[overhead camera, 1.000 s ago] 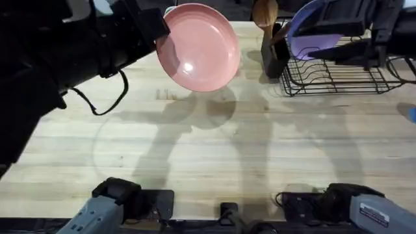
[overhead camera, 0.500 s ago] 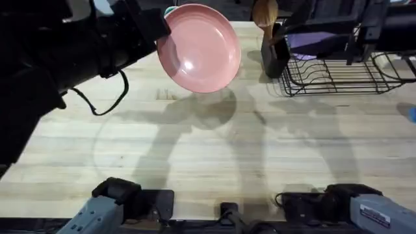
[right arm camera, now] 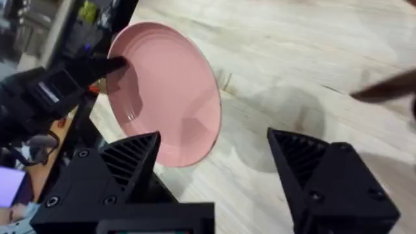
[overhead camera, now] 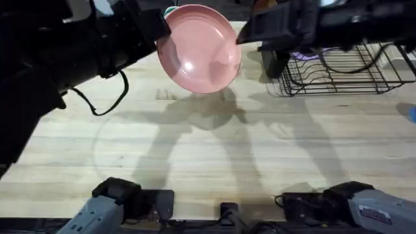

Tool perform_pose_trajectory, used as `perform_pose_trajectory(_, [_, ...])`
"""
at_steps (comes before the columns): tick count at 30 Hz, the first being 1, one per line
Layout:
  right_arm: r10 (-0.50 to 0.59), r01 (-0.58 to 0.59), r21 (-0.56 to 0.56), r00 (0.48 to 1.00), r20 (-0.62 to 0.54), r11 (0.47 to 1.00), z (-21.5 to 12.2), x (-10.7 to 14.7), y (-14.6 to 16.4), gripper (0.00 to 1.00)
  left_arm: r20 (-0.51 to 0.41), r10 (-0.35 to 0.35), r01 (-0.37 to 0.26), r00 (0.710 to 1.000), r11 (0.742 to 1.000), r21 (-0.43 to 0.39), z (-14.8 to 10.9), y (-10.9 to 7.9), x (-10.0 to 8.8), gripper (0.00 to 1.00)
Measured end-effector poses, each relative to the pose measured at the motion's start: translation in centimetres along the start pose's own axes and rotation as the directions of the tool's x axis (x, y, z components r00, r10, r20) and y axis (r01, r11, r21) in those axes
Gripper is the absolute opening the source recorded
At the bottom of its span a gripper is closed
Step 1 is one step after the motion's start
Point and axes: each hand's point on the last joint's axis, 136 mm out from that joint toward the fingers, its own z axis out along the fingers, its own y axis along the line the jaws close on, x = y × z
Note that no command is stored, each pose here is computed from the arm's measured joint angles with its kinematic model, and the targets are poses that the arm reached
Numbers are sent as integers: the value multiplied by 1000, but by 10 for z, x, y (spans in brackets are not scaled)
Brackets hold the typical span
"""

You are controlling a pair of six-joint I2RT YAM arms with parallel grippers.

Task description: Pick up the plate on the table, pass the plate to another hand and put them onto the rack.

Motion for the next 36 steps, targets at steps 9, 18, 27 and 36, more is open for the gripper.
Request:
perform_pose_trajectory(9, [86,-87,-9,989,-118,996,55,15,-12,536,-1,0,0,1000,1000,-1,0,0,0,42])
perform_pose_trajectory(18, [95,-96,-6,988,-118,995,55,15,-13,31,-1,0,0,1000,1000,0,0,0,0,976])
perform_pose_trajectory(27, [17,-18,-8,994,-110,1000,50,14,-15,31,112,12,-16,994,999,35,-23,-10,-20,994])
perform_pose_trajectory(36, [-91,90,146,996,2,985,-6,-2,-34,31,232,16,-31,973,998,61,-59,-17,-35,994])
